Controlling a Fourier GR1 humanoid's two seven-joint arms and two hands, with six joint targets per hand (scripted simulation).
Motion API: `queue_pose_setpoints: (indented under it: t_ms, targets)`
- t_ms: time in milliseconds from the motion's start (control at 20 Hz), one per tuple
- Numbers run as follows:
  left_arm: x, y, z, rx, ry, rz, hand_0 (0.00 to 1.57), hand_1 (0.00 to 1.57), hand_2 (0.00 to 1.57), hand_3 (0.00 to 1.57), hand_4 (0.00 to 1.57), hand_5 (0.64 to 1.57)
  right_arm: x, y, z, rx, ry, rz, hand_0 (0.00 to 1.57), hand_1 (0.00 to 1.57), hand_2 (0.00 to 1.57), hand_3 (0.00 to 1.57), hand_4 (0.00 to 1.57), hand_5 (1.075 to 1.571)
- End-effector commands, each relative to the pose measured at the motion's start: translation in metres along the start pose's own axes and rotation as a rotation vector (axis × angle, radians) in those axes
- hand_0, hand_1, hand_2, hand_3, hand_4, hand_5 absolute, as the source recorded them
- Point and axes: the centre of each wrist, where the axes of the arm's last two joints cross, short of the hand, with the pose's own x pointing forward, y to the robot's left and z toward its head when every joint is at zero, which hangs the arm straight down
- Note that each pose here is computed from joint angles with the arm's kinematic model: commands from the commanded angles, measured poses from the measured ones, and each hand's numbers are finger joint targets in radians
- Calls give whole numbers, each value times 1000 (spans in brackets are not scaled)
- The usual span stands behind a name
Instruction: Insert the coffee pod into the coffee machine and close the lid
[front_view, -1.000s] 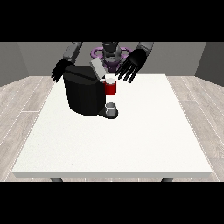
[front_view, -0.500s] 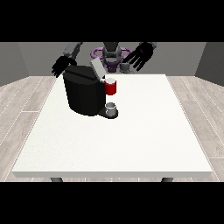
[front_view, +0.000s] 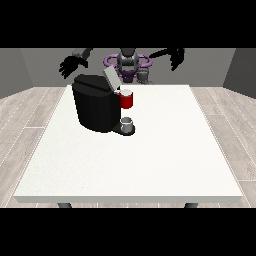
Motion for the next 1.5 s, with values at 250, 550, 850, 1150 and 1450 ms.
queue_pose_setpoints:
  t_ms: [250,550,850,1150,1450]
  targets:
    - [-62,-9,47,70,110,199,0,0,0,0,0,1571,54,27,-6,193,-62,15,0,0,0,0,257,1571]
    - [-88,-32,76,46,110,313,0,0,0,0,135,1571,79,19,-17,238,-116,31,0,0,0,0,0,1571]
    - [-50,-31,55,49,37,310,0,0,0,0,88,1571,110,49,-29,320,-217,90,0,0,0,0,0,1571]
    - [-40,-35,70,67,-11,304,0,0,0,0,0,1571,102,70,-28,376,-272,72,0,0,0,0,0,1571]
    - [-45,-19,93,111,-41,334,0,0,0,0,0,1571,119,65,-45,409,-277,60,0,0,0,0,0,1571]
